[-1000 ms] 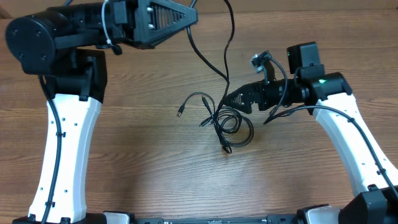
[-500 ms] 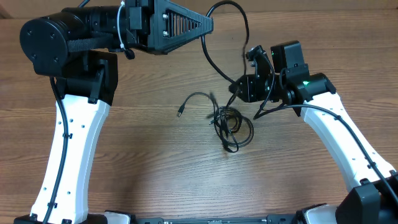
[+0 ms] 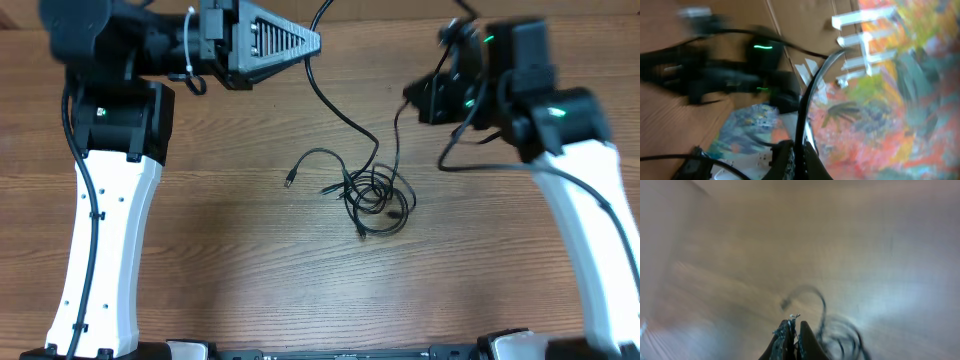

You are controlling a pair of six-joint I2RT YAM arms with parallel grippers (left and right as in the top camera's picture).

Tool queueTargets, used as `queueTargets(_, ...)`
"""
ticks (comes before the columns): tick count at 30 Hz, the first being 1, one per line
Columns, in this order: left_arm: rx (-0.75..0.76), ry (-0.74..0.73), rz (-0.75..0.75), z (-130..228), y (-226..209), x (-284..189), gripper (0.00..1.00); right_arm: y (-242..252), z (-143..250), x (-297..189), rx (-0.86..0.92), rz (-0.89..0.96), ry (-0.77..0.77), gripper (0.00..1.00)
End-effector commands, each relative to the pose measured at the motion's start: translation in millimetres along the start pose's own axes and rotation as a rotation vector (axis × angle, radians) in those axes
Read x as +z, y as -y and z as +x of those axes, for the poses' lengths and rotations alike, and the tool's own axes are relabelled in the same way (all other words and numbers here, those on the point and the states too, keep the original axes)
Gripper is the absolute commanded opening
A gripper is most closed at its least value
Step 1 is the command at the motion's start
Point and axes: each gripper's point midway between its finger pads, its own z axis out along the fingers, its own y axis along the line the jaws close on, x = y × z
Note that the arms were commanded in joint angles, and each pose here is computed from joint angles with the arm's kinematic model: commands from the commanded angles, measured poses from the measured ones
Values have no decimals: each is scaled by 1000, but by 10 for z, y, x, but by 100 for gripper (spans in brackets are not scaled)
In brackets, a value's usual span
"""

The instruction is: Untangle cables

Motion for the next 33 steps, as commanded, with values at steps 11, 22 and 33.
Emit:
queueTargets(11,222,-23,-19,56,-275,6,4,-521,-475,-1156,-61,-8,326,4)
queueTargets(22,233,-4,-51,55,-466,1,4,-1343,-824,-1646,-283,-373,533,4)
queueTargets(33,130,113,-205,-52,-868,-54,4,-1048,-714,-1497,-208,-227,474,4)
